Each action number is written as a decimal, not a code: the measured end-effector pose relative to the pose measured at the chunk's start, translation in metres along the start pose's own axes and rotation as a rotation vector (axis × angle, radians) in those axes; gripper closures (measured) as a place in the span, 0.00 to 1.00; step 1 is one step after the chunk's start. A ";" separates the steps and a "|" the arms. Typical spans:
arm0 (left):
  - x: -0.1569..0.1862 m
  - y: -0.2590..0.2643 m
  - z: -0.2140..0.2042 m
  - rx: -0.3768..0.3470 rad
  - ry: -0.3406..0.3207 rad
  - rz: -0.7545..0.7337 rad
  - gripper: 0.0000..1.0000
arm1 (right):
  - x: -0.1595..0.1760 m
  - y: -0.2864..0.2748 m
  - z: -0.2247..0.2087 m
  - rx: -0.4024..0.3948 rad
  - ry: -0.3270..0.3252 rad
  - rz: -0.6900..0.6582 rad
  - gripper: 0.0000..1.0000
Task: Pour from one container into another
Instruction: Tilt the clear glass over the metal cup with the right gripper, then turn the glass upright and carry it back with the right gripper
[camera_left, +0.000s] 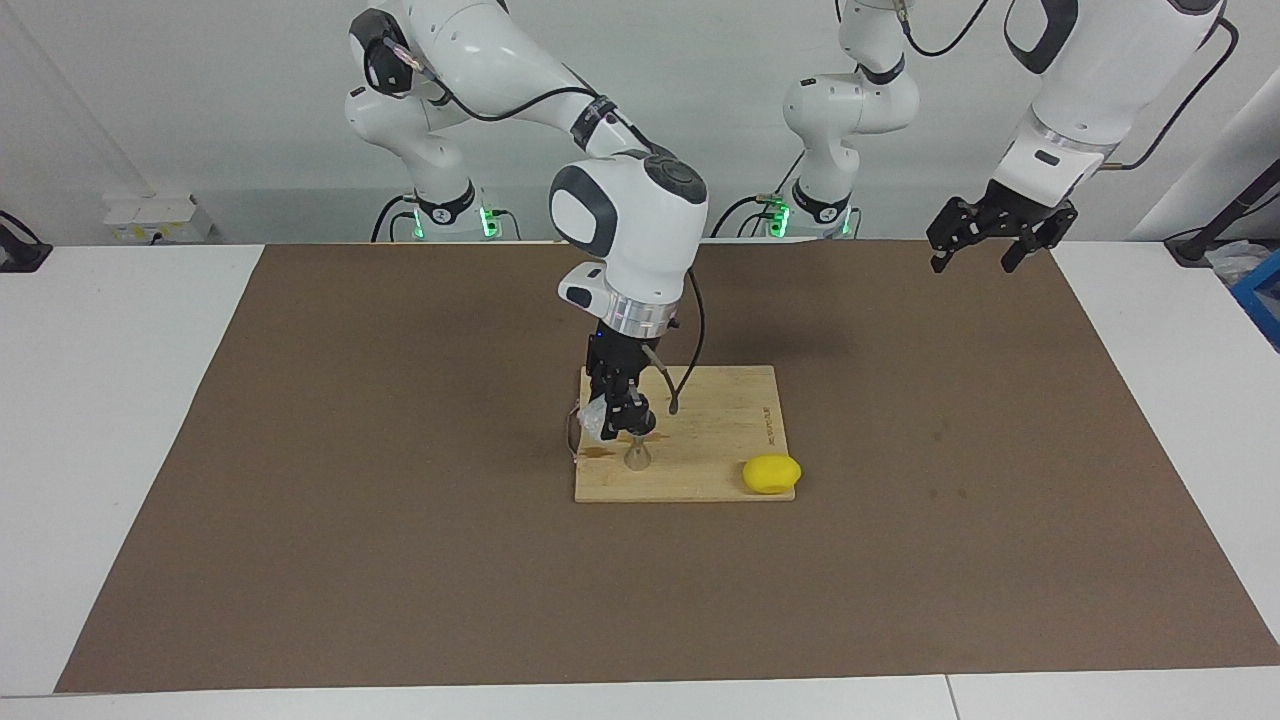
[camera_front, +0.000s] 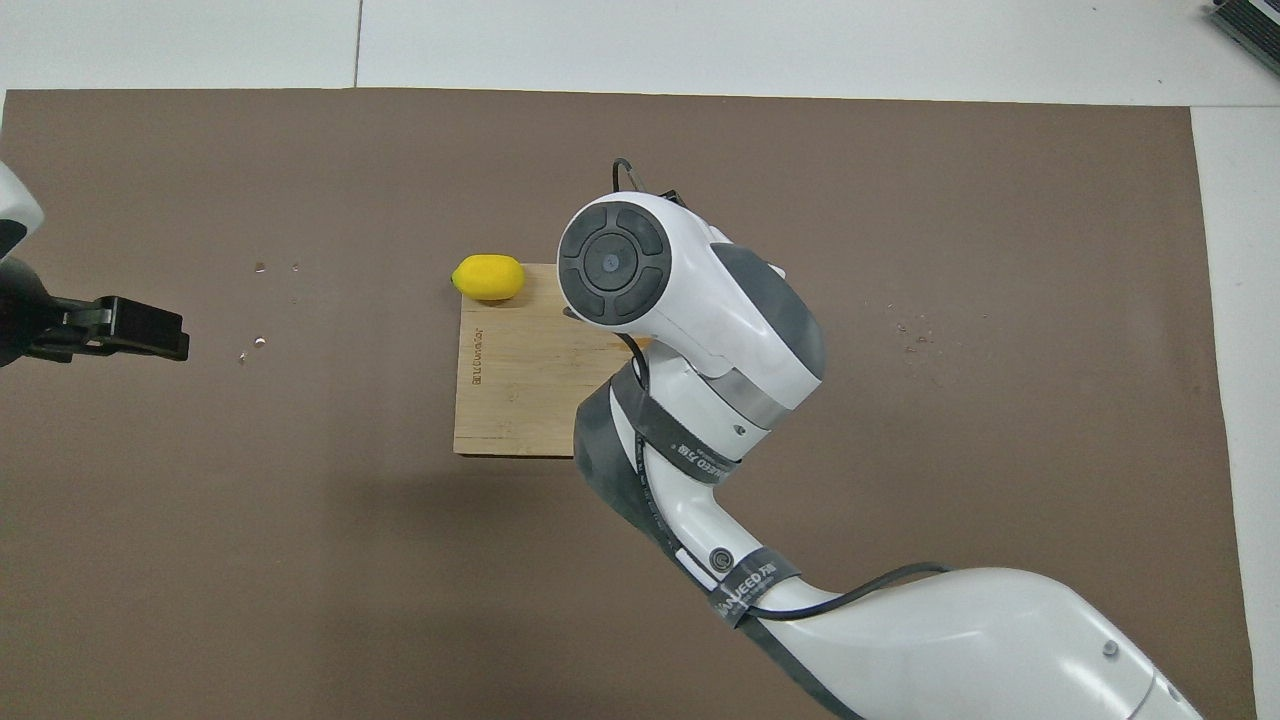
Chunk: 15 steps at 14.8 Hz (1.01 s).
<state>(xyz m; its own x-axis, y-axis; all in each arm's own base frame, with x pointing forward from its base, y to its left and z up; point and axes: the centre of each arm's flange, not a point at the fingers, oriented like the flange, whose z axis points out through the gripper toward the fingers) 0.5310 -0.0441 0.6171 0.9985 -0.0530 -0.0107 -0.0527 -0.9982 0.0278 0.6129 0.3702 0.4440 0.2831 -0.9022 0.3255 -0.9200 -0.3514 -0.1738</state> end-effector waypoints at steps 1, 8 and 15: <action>0.000 0.000 0.000 0.000 0.000 0.000 0.00 | 0.000 0.000 0.000 0.000 0.000 -0.004 0.50; 0.000 0.000 0.000 0.000 0.000 0.000 0.00 | 0.003 0.000 0.002 -0.023 -0.040 0.021 0.50; 0.000 0.000 0.000 0.000 0.000 0.000 0.00 | 0.012 -0.002 0.007 -0.049 -0.129 0.078 0.50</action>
<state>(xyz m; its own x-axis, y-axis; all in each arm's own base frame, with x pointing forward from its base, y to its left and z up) 0.5310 -0.0441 0.6171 0.9985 -0.0530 -0.0106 -0.0526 -0.9982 0.0278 0.6200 0.3586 0.4414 0.2403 -0.9519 0.1898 -0.9517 -0.2696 -0.1472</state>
